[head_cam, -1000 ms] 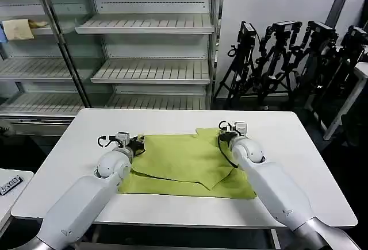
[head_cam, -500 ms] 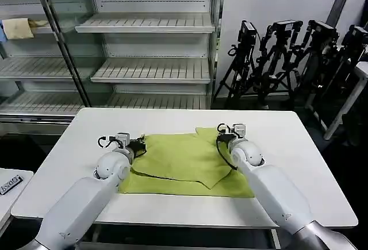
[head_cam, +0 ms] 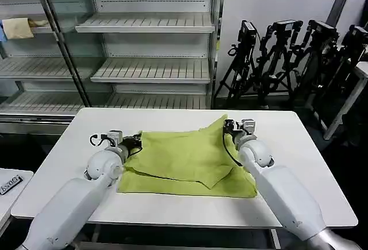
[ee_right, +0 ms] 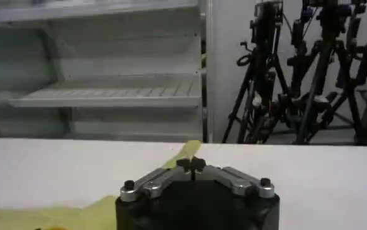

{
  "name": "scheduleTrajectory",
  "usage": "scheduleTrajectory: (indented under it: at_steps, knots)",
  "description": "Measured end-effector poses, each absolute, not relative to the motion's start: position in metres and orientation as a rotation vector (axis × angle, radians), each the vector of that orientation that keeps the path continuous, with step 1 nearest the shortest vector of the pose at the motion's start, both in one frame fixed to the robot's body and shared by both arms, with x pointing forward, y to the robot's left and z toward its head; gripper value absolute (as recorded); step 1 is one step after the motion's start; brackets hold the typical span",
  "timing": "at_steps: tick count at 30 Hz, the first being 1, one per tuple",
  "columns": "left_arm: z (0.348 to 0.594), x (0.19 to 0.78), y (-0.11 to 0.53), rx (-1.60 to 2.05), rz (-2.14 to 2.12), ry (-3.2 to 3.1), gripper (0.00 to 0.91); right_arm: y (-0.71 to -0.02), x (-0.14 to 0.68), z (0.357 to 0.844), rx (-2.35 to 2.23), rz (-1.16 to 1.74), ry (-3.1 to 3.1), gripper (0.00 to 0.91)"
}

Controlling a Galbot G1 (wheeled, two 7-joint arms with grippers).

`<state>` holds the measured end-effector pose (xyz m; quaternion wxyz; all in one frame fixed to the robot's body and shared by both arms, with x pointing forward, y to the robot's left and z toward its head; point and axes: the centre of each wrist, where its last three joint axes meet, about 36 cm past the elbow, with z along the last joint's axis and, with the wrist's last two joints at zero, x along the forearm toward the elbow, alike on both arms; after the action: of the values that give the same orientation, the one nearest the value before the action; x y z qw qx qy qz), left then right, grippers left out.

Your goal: Fold and organize the clothes.

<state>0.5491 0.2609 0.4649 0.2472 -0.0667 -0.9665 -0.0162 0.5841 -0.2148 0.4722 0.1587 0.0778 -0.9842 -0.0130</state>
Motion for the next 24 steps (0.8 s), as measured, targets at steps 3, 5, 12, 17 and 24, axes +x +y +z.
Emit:
scheduleTrajectory:
  at_steps: [3,5,12,17,24]
  knots:
    - [0.469,0.541,0.264,-0.196,-0.04,-2.643,0.04,-0.221,0.571,0.475,0.229,-0.039,-2.826,0.0]
    - [0.472,0.535,0.266,-0.205,-0.04,-2.648,0.04,-0.225,0.561,0.476,0.239,-0.04,-2.831,0.0]
    - [0.478,0.513,0.273,-0.24,-0.048,-2.658,0.04,-0.24,0.528,0.483,0.257,-0.043,-2.848,0.0]
    - [0.483,0.496,0.276,-0.265,-0.066,-2.665,0.04,-0.251,0.501,0.485,0.27,-0.04,-2.853,0.0]
    - [0.483,0.471,0.28,-0.293,-0.109,-2.664,0.04,-0.263,0.458,0.483,0.289,-0.043,-2.837,0.0]
